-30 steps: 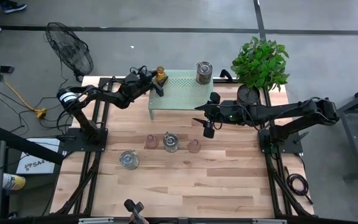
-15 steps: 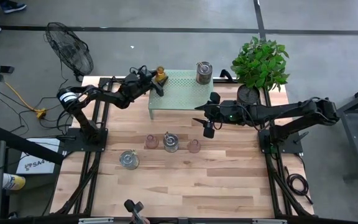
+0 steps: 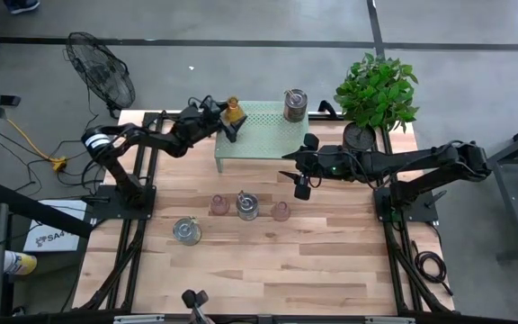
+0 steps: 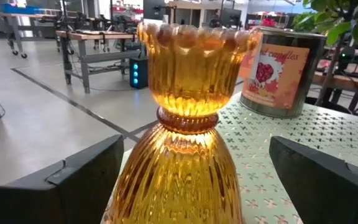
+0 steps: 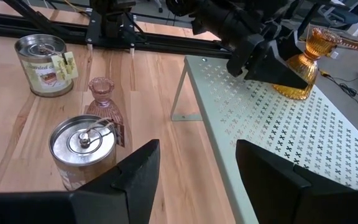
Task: Pick & Place candle stick holders
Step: Put the right purple candle holder on the shelf
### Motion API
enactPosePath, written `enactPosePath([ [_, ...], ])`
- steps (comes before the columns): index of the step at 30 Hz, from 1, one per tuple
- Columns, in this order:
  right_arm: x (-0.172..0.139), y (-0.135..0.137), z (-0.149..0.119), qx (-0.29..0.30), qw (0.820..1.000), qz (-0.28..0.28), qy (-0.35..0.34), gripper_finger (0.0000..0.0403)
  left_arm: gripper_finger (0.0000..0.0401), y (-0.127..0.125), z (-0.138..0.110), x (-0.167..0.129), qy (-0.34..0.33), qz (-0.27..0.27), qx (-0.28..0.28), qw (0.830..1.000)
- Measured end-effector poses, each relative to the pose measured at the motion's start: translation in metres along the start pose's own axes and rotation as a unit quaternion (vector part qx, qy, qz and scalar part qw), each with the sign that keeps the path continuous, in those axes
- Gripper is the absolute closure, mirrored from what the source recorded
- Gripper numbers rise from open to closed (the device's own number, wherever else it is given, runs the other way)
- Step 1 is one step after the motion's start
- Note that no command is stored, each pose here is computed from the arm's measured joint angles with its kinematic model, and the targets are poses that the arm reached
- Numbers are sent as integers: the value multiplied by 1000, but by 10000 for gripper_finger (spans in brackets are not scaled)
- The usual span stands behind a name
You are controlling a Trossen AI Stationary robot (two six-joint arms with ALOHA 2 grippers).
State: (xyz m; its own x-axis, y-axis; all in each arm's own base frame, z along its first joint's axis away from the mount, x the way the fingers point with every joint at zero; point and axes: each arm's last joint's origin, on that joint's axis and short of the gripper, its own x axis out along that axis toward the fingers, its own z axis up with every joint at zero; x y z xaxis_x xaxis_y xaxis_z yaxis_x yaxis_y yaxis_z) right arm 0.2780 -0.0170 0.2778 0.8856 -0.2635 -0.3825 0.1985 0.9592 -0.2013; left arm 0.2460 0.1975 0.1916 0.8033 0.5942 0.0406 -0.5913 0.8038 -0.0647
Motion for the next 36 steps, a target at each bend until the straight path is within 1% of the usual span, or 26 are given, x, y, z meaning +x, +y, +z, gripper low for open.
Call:
enactPosePath([
  [6, 0, 0, -1, -1, 1000, 0, 4, 196, 5, -2, 16, -6, -11, -15, 8, 1000],
  [9, 0, 0, -1, 0, 1000, 0, 5, 196, 5, -3, 19, -9, 10, -26, 7, 1000],
  [14, 0, 0, -2, 1, 1000, -1, 10, 196, 5, -5, 26, -18, 48, -38, 24, 998],
  [21, 0, 0, -5, 4, 1000, -2, 25, 196, 5, -7, 48, -35, 63, -40, 43, 996],
  [27, 0, 0, -6, 6, 999, 0, 33, 196, 5, -11, 63, -54, 82, -77, 38, 993],
  [31, 0, 1, -9, 4, 999, 10, 45, 196, 5, -19, 67, -67, 118, -102, 38, 987],
  [36, -1, 3, -12, -6, 997, 39, 59, 196, 5, -37, 70, -83, 149, -125, 49, 980],
])
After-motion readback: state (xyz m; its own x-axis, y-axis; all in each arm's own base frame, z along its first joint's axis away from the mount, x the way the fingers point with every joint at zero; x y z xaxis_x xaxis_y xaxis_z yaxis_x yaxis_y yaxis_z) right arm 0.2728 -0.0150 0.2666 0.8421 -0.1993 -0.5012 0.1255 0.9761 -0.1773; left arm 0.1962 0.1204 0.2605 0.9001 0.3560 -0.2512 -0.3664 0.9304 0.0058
